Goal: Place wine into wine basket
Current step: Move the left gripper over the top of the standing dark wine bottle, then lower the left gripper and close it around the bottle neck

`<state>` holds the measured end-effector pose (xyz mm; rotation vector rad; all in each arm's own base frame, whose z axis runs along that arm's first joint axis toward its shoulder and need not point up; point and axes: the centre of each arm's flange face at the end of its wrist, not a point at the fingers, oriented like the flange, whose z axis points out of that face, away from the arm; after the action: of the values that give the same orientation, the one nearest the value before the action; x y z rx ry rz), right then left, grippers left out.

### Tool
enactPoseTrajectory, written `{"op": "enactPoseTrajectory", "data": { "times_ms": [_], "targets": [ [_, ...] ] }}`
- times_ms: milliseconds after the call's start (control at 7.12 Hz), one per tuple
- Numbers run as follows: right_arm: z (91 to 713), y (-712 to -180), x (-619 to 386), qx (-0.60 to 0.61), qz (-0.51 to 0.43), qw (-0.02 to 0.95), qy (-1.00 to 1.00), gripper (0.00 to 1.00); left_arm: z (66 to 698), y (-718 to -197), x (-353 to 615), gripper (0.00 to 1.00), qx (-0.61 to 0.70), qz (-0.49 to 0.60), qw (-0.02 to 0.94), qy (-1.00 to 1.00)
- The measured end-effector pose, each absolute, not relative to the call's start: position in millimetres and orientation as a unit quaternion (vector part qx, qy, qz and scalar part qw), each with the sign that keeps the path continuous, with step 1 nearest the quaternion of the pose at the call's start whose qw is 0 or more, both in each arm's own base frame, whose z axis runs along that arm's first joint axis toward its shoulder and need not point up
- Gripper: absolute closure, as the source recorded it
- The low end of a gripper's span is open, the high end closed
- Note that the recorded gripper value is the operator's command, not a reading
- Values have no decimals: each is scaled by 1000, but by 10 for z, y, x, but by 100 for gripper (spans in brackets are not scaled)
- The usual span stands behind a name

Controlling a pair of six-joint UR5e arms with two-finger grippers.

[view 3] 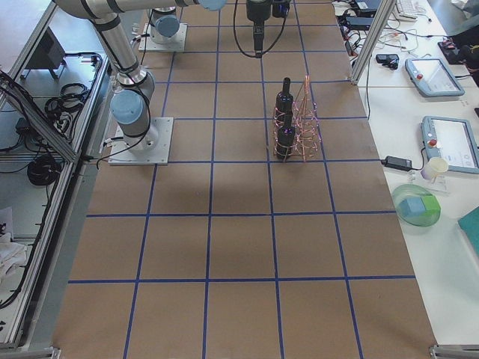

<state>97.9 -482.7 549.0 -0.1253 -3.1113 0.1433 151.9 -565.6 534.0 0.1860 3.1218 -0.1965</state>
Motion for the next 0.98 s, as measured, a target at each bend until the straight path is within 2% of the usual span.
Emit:
{"op": "enactPoseTrajectory", "data": {
  "times_ms": [984],
  "targets": [
    [5490,-4819,981,-40,46,12,-998,0,4431,-6221,2317,0,8,-85,-11,996]
  ]
}}
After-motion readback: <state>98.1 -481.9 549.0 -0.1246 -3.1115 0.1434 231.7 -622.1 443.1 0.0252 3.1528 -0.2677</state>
